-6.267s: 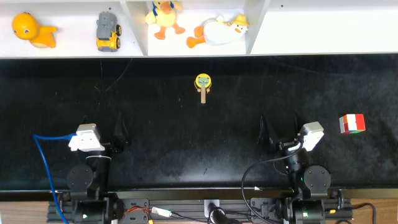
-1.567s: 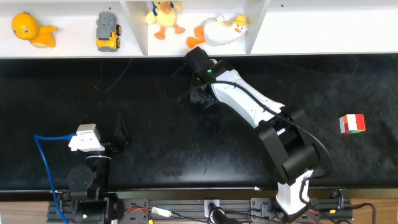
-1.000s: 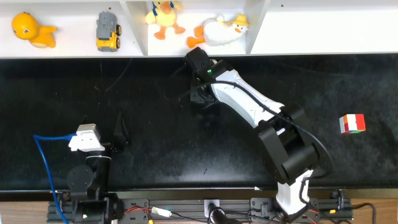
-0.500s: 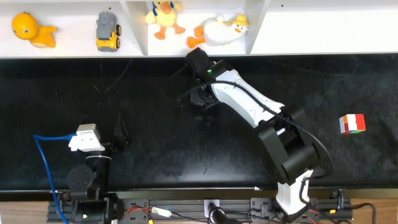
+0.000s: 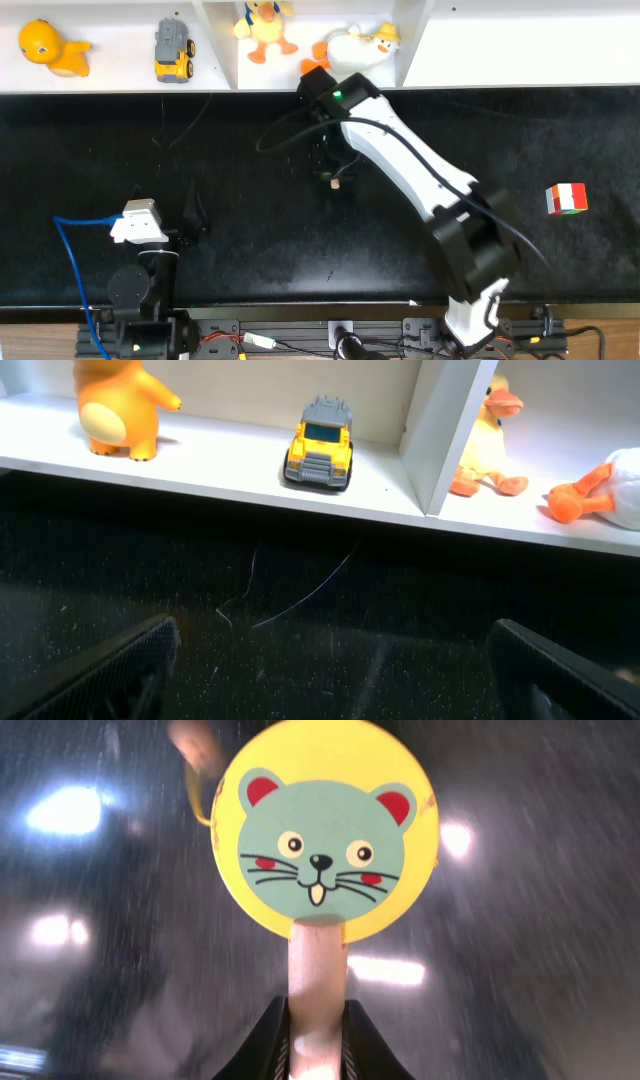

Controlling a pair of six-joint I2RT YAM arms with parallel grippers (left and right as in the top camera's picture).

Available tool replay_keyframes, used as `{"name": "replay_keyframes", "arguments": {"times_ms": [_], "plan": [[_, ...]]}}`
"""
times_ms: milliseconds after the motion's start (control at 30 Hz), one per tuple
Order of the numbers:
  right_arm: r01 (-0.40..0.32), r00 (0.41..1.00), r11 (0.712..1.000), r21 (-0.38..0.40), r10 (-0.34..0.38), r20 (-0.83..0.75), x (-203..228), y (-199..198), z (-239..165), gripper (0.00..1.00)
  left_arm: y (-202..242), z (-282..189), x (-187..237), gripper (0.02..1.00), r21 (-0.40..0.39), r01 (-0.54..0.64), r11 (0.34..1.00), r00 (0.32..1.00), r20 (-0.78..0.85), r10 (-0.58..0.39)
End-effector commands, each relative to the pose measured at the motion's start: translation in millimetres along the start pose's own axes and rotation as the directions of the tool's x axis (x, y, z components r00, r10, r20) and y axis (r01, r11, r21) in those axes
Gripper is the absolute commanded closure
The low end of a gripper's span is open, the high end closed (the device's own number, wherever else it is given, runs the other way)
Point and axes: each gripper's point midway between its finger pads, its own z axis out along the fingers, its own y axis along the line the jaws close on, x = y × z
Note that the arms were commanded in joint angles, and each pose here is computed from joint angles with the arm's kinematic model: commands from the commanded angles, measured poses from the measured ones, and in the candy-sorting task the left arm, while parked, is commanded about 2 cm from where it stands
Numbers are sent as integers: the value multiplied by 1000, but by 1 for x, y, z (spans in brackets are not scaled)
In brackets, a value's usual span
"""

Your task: Store Toys

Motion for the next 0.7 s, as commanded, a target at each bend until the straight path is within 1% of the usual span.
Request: {"name": "replay_keyframes", "arguments": {"times_ms": [33, 67, 133, 200, 333, 433, 533, 600, 700], "plan": [[20, 992, 999, -38, -15, 124, 21, -4, -65, 954, 1, 0, -1, 23, 1, 8, 1000, 1000, 8, -8], [14, 990, 1000, -21, -11, 143, 28, -11, -75, 954, 1, 0, -1, 20, 2, 8, 1000, 1000, 7, -8], [-31, 983, 999, 12, 28, 184, 42, -27, -93, 956, 1, 0, -1, 20, 2, 8, 1000, 1000, 7, -8], [-59, 973, 998, 30, 51, 227, 55, -41, -106, 954, 1, 0, -1, 20, 1, 7, 1000, 1000, 8, -7], [-86, 945, 995, 48, 66, 319, 81, -68, -124, 956, 1, 0, -1, 20, 1, 8, 1000, 1000, 8, -8], [-143, 910, 987, 78, 100, 403, 94, -99, -132, 954, 1, 0, -1, 20, 2, 8, 1000, 1000, 7, -8], [-229, 857, 968, 104, 150, 492, 97, -134, -135, 954, 1, 0, -1, 20, 1, 8, 1000, 1000, 8, -8], [-248, 828, 961, 119, 147, 541, 91, -152, -134, 956, 1, 0, -1, 20, 1, 8, 1000, 1000, 8, -8], [-214, 788, 967, 139, 87, 610, 73, -171, -133, 956, 1, 0, -1, 20, 1, 8, 1000, 1000, 8, -8]]}}
